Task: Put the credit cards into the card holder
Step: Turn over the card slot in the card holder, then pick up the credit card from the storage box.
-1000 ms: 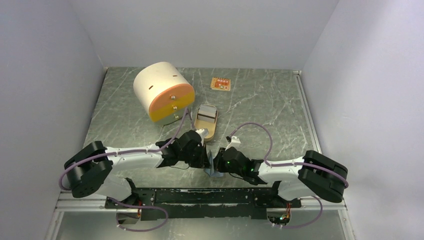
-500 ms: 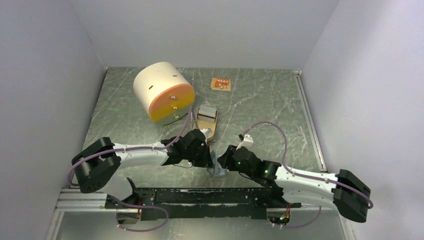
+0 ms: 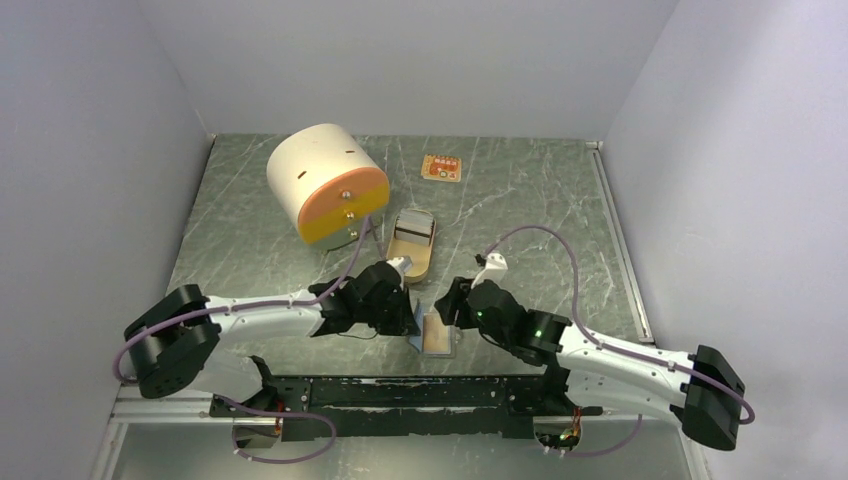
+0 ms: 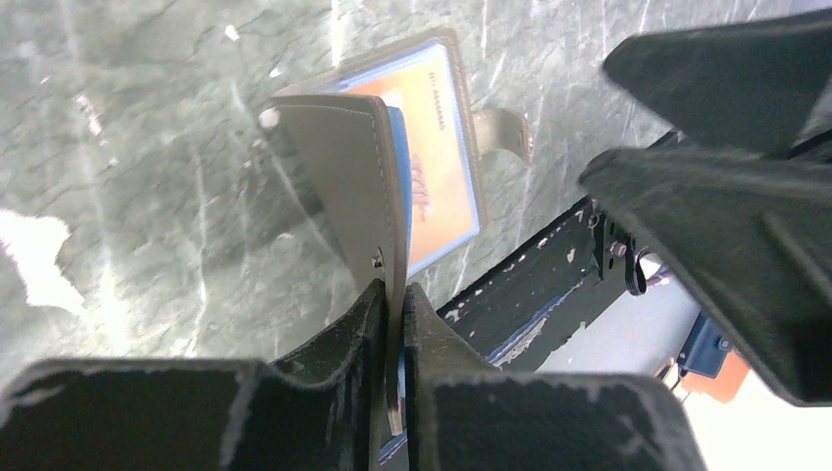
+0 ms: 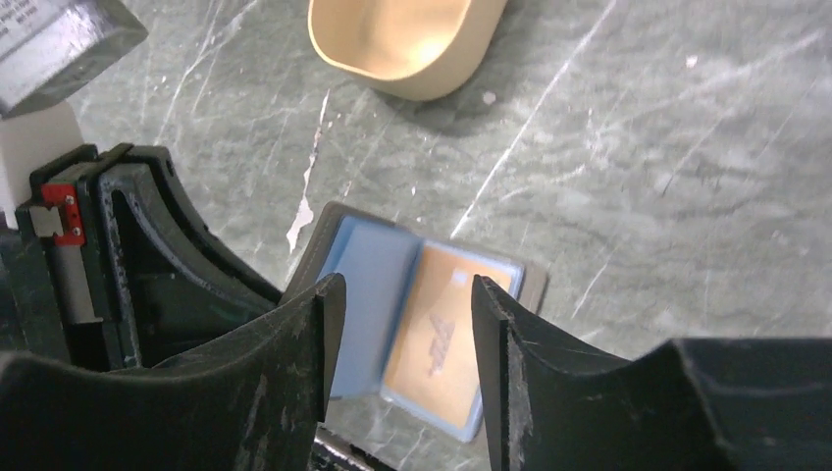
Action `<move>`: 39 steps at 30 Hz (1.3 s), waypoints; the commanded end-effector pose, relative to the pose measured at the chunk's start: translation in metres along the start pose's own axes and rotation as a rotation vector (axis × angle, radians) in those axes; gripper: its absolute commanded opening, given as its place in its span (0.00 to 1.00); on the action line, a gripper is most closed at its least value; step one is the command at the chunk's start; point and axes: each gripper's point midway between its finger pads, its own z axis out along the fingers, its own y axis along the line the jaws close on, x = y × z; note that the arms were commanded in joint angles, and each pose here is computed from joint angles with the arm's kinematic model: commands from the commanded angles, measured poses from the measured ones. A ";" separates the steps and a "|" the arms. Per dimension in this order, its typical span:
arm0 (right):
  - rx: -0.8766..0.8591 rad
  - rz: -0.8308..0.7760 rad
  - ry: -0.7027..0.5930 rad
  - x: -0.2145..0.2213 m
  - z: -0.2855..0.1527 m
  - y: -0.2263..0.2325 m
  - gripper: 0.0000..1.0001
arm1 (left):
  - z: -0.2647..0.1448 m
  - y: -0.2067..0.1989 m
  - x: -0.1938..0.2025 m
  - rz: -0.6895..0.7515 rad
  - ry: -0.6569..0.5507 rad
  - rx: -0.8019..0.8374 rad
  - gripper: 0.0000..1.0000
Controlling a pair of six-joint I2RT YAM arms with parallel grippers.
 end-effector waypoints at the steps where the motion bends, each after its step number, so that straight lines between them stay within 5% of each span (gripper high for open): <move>1: 0.039 -0.151 -0.063 -0.033 0.005 0.008 0.55 | -0.012 0.015 0.002 -0.054 -0.043 -0.045 0.14; 13: 0.012 -0.511 -0.113 -0.104 0.059 0.019 0.67 | -0.024 0.033 0.004 -0.102 -0.076 -0.044 0.26; 25: -0.049 -1.039 -0.077 -0.117 0.143 0.031 0.71 | -0.031 0.040 0.003 -0.101 -0.096 -0.053 0.28; 39: 0.081 -1.234 -0.009 -0.105 0.203 -0.010 0.72 | -0.031 0.041 0.003 -0.097 -0.091 -0.056 0.26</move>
